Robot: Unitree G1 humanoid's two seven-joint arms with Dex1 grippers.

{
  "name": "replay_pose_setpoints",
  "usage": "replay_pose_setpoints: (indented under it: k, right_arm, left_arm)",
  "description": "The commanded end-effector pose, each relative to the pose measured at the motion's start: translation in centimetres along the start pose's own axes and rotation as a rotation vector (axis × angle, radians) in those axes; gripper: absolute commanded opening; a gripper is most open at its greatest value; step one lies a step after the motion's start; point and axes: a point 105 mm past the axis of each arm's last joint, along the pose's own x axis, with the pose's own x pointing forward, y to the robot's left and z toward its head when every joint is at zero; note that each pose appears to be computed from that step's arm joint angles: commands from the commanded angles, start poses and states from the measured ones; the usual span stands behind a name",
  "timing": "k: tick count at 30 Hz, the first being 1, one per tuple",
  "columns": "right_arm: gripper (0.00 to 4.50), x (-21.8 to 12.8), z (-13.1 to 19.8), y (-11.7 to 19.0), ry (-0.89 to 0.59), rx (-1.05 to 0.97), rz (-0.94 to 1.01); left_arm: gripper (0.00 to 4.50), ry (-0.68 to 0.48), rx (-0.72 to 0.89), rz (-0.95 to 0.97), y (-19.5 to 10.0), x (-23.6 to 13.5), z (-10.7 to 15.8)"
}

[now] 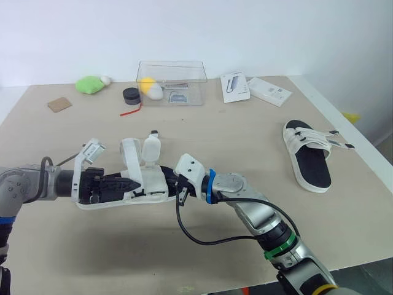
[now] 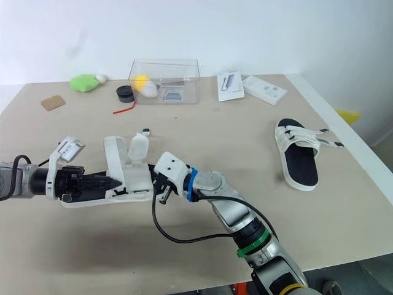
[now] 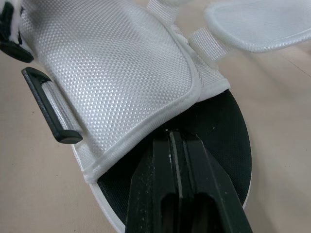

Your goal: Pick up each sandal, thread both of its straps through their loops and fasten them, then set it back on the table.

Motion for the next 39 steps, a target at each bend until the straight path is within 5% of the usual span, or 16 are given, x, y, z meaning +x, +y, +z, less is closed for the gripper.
replay_pose_setpoints:
  k: [1,30,39]
  right_arm:
    - [0.00,0.3,-1.0,0.0,0.041,0.013,-0.008]
    - [0.00,0.4,-0.9,0.3,0.039,0.006,0.004]
    - [0.00,0.4,-0.9,0.4,0.040,0.005,0.012]
  left_arm:
    - [0.06,-0.014,0.034,-0.012,-0.8,-0.1,0.7]
    - [0.06,0.091,0.144,0.041,-0.2,-0.5,-2.6]
    - [2.68,-0.068,0.170,0.003,-1.3,-1.2,0.9]
